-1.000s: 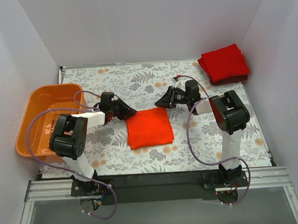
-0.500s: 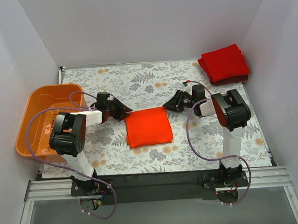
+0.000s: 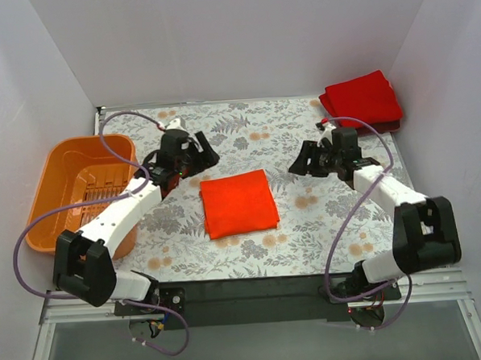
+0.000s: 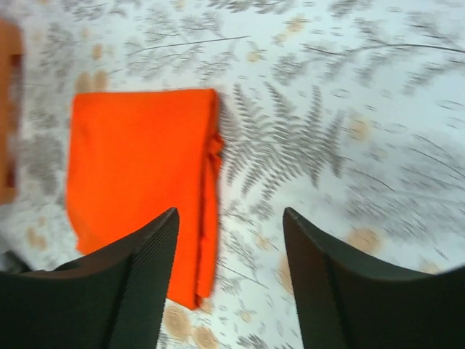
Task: Fold and stack the t-shirts
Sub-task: Neatly place the folded tshirt to the corner
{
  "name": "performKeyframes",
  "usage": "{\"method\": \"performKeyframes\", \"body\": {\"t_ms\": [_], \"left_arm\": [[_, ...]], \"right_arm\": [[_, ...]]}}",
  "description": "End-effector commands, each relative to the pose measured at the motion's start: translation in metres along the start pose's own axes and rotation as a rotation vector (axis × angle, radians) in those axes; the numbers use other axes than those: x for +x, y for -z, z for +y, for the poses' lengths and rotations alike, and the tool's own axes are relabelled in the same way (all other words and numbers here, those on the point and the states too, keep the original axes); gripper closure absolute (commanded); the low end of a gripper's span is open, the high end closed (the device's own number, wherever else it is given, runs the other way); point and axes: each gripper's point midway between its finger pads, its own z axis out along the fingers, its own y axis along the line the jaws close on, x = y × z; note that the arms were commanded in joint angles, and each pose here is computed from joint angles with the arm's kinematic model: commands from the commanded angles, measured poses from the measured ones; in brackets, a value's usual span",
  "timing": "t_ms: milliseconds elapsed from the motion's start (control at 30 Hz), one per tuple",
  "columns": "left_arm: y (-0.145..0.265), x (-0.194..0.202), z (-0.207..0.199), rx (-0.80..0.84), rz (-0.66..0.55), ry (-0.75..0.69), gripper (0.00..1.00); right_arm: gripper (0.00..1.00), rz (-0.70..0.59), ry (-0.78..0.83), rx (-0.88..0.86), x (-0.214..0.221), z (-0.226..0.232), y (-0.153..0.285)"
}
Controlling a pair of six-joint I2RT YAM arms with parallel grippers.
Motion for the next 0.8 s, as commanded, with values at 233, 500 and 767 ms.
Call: {"method": "performKeyframes", "body": {"t_ms": [233, 500, 767], "left_arm": [[0.028, 0.142, -0.076, -0.033, 0.18, -0.558, 0.36], [0.014, 0.234, -0.11, -0.026, 0.257, -0.877, 0.43], [-0.014, 0.275, -0.102, -0.071, 0.288, -1.002, 0.51]], "right_arm": [[0.01, -0.005, 0.126, 0.493, 0.03, -0.062, 0.103], [0.02, -0.009, 0.035, 0.519, 0.044, -0.077, 0.109], [0.02, 0.035, 0.016, 0.478, 0.06, -0.081, 0.102]]}}
